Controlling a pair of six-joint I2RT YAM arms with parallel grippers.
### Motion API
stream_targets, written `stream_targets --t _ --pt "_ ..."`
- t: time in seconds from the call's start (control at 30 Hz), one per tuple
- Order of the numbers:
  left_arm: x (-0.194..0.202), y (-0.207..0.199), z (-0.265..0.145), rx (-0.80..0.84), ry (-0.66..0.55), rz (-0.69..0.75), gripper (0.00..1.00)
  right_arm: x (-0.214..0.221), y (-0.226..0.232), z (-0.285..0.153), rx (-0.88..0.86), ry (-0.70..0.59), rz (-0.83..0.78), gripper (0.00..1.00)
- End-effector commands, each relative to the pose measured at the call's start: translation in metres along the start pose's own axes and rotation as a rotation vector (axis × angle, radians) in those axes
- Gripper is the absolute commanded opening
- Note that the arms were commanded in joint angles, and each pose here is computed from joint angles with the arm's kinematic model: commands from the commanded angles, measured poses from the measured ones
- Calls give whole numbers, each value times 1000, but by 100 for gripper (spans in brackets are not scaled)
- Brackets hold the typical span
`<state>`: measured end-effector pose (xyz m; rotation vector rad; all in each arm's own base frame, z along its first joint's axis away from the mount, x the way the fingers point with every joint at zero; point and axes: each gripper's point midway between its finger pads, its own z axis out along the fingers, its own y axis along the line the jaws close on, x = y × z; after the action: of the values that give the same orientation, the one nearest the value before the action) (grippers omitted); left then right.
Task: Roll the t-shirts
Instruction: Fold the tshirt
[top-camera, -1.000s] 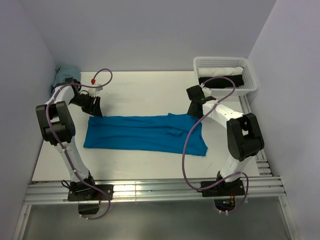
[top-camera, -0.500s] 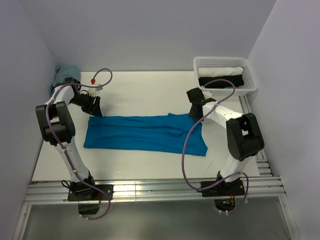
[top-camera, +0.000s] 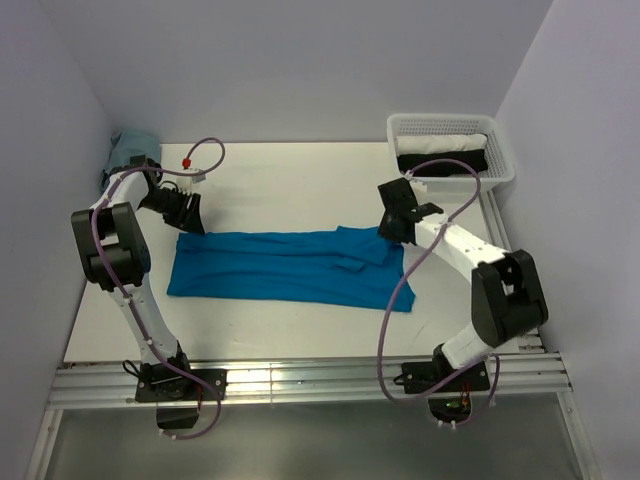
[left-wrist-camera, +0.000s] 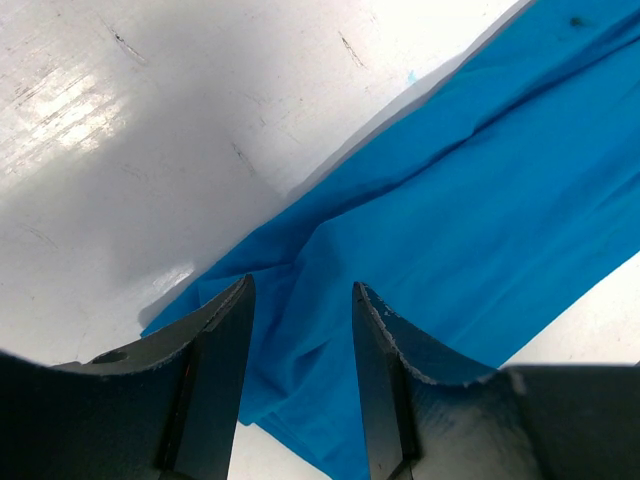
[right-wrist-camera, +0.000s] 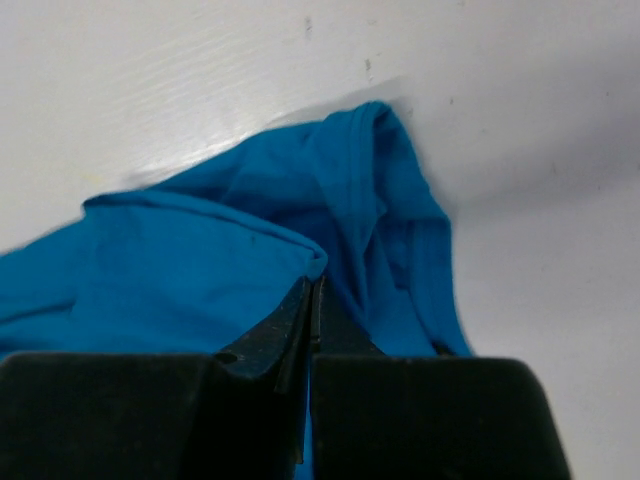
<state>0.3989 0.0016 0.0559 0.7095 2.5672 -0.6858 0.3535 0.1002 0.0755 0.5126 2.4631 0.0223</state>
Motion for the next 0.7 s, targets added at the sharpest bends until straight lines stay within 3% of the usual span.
stream_targets --t 0.0,0.53,0.63,0.67 --pt "-9 -7 -12 -13 -25 39 49 -5 13 -30 -96 -58 -11 0" --pt "-6 -9 -12 -10 -17 48 48 117 -12 -58 -195 92 9 0" --pt "-5 -8 -12 -10 -14 47 48 133 -20 -54 -174 120 16 3" --pt "-6 -8 -12 -12 -17 49 48 135 -21 -53 -170 126 15 9"
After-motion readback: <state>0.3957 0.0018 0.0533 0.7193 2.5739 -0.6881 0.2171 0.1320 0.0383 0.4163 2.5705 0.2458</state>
